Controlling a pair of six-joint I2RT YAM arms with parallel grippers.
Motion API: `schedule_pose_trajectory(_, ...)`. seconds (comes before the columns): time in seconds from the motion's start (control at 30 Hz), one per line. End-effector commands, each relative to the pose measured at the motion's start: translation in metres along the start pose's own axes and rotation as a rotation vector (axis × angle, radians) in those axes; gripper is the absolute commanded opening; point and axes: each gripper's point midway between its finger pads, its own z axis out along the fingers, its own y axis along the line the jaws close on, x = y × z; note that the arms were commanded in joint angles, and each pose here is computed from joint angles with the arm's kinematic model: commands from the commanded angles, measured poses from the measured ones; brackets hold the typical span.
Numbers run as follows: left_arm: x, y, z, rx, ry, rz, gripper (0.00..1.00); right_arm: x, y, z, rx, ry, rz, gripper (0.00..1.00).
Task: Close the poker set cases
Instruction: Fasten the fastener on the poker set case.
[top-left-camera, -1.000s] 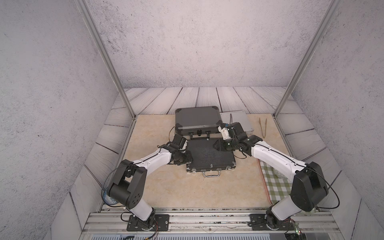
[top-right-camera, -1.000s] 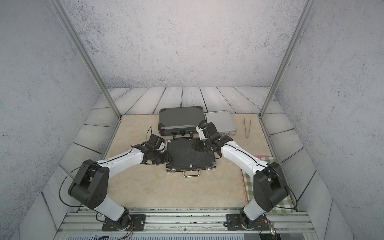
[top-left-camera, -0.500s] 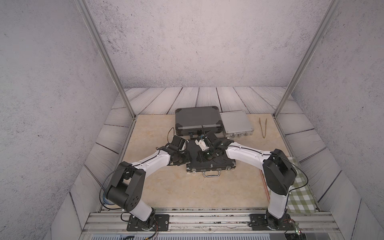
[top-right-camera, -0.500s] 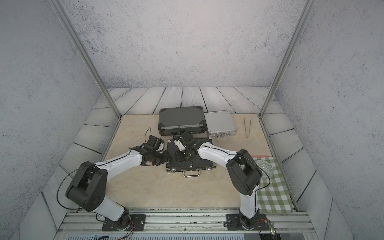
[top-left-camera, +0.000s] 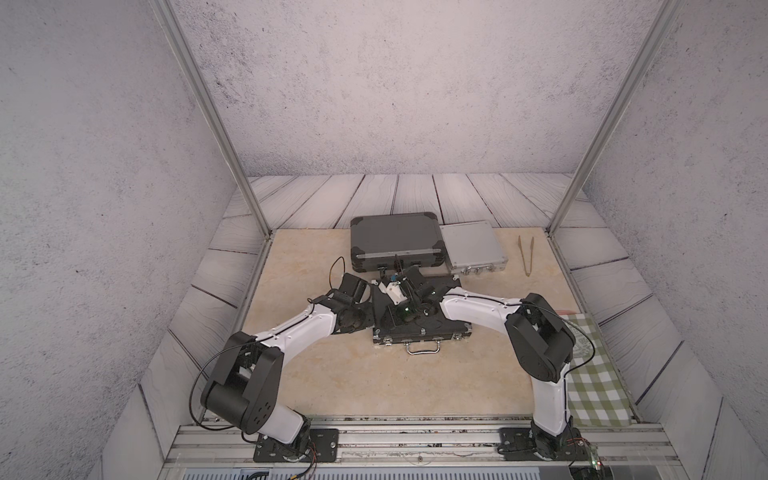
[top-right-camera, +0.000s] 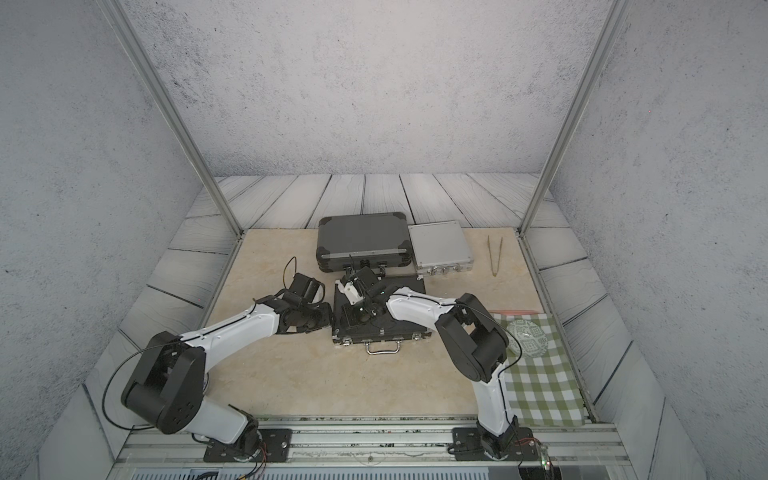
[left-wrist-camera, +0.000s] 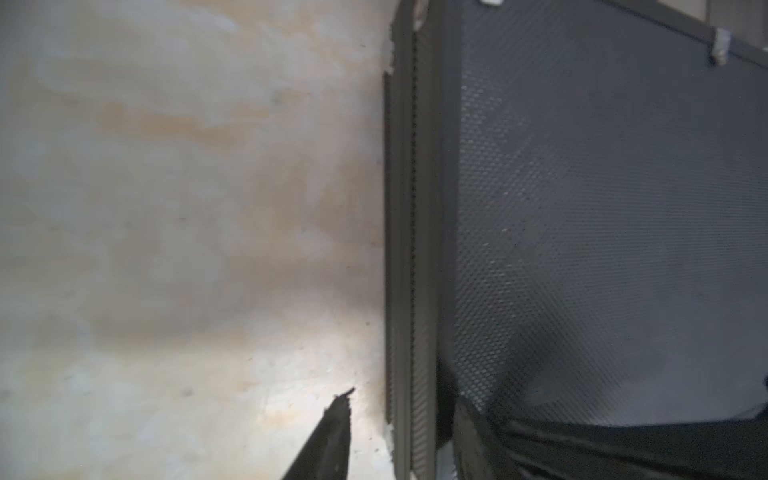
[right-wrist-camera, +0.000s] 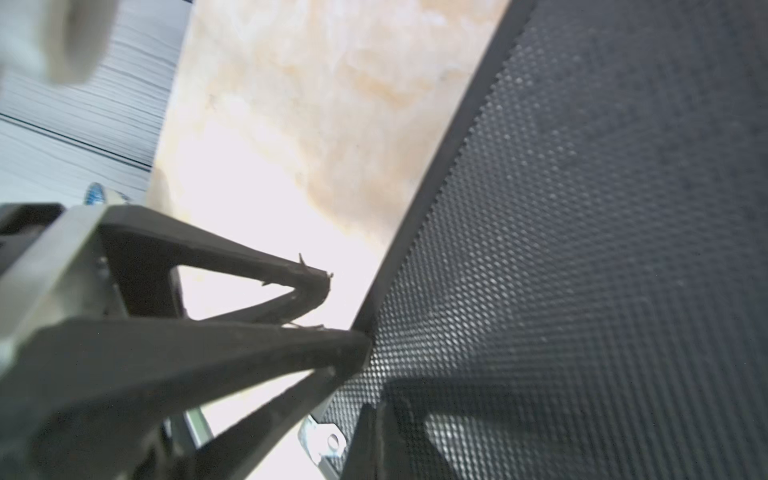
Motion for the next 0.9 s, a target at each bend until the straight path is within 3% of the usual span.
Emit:
schedule_pose_trajectory(0.0,0.011,0.033,-0.017,-0.153,0.018,0.019,0.45,0.083,-0.057,0.032,0.132,0.205,0.146,0.03)
schedule_pose_trajectory(0.33,0.018,-0.026,-0.060,0.018,-0.053,0.157,0.40,0.075,-0.066,0.013,0.201,0.201,0.140,0.03)
schedule_pose_trajectory(0.63,0.046,-0.060,-0.036,0.048,0.010,0.229,0.22,0.073,-0.085,0.002,0.211,0.172,0.227,0.02)
schedule_pose_trajectory(0.87,0.063,-0.060,-0.010,0.023,0.062,0.232,0.16,0.071,-0.090,-0.001,0.206,0.164,0.251,0.03)
